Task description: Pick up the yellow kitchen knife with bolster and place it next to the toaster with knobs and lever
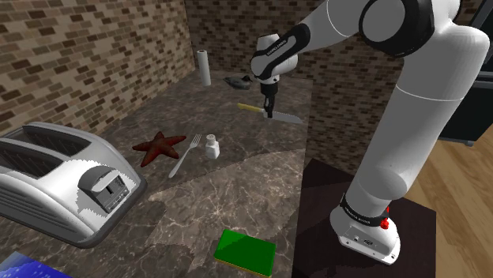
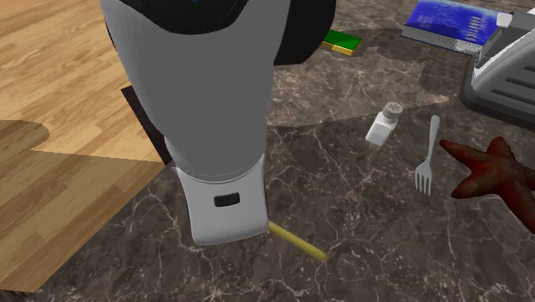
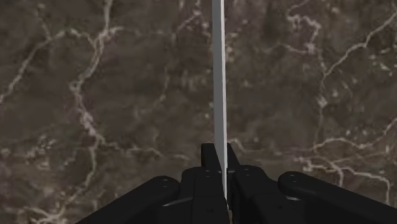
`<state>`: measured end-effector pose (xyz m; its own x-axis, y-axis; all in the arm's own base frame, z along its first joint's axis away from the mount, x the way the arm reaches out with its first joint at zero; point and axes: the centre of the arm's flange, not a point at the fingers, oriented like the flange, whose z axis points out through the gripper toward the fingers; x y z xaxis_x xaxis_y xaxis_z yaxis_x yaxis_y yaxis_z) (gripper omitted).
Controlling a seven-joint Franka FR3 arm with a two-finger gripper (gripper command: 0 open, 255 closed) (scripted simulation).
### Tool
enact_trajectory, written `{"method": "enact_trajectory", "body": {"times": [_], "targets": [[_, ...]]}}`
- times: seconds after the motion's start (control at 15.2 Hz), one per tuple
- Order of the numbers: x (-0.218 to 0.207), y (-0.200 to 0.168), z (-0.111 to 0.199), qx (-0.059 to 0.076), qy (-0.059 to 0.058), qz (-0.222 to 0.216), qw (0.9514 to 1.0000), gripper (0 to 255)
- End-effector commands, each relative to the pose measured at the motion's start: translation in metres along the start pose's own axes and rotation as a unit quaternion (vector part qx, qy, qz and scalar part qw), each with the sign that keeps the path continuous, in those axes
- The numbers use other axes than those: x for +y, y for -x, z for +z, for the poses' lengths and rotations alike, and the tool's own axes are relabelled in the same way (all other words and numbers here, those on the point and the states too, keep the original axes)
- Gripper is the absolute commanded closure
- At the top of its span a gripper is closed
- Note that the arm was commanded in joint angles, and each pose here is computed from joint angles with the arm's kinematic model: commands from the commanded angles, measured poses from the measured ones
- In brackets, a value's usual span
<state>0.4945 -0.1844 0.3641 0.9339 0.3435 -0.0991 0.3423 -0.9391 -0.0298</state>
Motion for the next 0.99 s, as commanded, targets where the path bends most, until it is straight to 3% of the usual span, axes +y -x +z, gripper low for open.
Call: {"method": "enact_trajectory", "body": {"times": [0.0, 0.92], "targets": [[-0.001, 0.0, -0.011, 0.0, 0.0, 0.0, 1.0, 255], [-0.004, 0.007, -0.085, 0.0, 0.0, 0.0, 1.0, 255]]}}
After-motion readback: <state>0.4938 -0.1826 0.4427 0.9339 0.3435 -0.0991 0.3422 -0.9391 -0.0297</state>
